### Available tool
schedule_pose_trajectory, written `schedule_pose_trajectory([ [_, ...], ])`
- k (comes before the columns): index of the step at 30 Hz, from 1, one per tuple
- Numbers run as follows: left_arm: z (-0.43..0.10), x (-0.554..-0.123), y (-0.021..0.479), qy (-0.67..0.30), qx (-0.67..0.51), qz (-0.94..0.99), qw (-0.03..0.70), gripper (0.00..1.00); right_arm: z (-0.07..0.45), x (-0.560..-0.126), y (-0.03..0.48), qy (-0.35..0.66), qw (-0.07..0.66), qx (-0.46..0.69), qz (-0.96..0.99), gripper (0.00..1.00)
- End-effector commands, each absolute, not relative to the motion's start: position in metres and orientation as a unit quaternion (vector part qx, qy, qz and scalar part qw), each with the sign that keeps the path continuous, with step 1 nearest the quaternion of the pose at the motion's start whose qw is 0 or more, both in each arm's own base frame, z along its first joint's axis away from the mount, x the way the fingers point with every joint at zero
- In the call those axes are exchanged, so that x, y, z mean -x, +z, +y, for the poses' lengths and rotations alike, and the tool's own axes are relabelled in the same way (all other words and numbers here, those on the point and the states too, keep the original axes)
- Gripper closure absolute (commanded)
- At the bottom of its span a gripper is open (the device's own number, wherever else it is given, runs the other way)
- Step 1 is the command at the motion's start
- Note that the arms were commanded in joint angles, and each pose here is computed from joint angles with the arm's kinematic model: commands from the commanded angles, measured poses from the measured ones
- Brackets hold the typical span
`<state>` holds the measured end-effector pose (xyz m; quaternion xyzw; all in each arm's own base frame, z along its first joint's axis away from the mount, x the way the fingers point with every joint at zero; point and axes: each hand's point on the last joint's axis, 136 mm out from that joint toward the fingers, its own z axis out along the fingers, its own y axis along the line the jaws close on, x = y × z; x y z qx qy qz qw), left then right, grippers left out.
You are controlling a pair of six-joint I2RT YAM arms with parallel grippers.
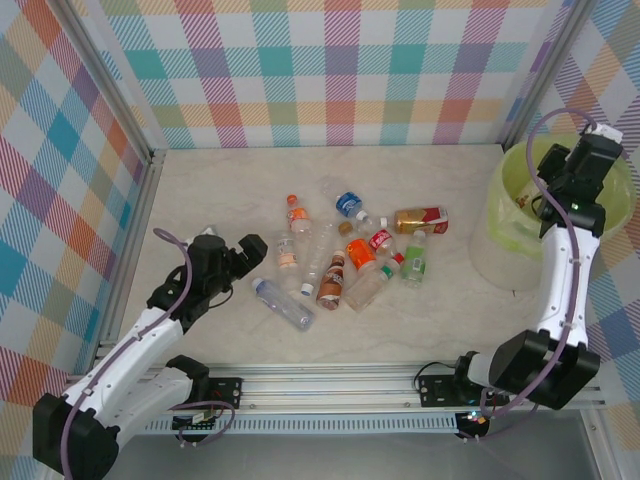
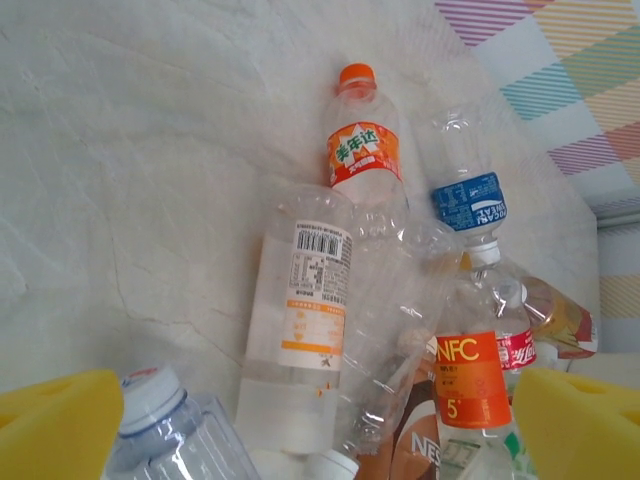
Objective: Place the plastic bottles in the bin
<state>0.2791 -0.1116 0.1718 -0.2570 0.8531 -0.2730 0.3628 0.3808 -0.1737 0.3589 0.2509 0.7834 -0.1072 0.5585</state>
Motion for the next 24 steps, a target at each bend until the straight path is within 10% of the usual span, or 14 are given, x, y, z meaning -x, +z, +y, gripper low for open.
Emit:
schedule_pose_trajectory([
  [1,-0.109,-0.263,0.156,-0.254,0.28,0.876,0.301,0.0,-0.172,-0.385,0.327,-0.065,0.512,-0.277,0.811,0.5],
  [12,-0.106,-0.25,0.114,-0.19,0.296,0.912,0.212,0.0,-0.198,-0.383,0.27,-0.067,0.42,-0.368,0.827,0.24],
  [24,-0.113,-0.25,0.085,-0.191,0.365,0.898,0.157,0.0,-0.111,-0.368,0.376,-0.014,0.523,-0.223,0.823,0.0],
])
